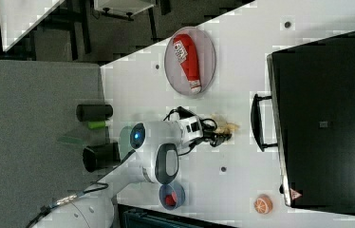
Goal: Pick Banana and place it in mug.
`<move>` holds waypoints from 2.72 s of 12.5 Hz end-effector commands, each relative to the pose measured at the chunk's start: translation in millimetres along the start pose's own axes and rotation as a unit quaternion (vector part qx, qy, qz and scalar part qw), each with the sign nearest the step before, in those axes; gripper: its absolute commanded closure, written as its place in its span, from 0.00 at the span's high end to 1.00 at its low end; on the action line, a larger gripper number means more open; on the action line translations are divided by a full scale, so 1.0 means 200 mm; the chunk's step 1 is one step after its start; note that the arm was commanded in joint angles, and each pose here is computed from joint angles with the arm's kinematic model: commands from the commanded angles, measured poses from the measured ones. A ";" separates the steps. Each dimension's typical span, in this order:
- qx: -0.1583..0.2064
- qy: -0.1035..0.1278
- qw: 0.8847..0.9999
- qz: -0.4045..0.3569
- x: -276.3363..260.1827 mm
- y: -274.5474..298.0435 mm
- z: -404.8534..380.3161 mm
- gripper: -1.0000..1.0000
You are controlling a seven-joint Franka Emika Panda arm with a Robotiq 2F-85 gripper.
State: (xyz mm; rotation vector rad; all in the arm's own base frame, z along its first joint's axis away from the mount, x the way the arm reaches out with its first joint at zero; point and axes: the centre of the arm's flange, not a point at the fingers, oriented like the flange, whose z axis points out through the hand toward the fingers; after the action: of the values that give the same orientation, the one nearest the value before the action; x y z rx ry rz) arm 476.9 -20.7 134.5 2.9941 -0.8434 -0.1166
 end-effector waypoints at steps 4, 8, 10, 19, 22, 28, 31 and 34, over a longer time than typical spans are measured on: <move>0.030 0.052 0.998 -0.004 0.08 -0.03 -0.24 0.37; 0.032 0.050 0.998 -0.002 0.06 0.00 -0.71 0.37; 0.031 0.046 0.998 0.001 0.03 0.03 -0.99 0.37; 0.005 0.004 1.000 0.009 -0.27 -0.06 -1.77 0.37; -0.007 0.012 1.000 0.025 -0.46 -0.31 -1.77 0.37; -0.003 -0.023 0.997 0.075 -0.83 -0.80 -1.53 0.37; 0.019 -0.021 0.994 0.101 -0.88 -1.00 -1.35 0.37; 0.020 -0.043 0.990 0.135 -0.92 -1.12 -1.12 0.37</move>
State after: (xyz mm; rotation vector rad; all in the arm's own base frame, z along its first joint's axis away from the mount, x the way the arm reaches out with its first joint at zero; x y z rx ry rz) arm 435.5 289.8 365.1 2.9838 -1.0499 -0.2180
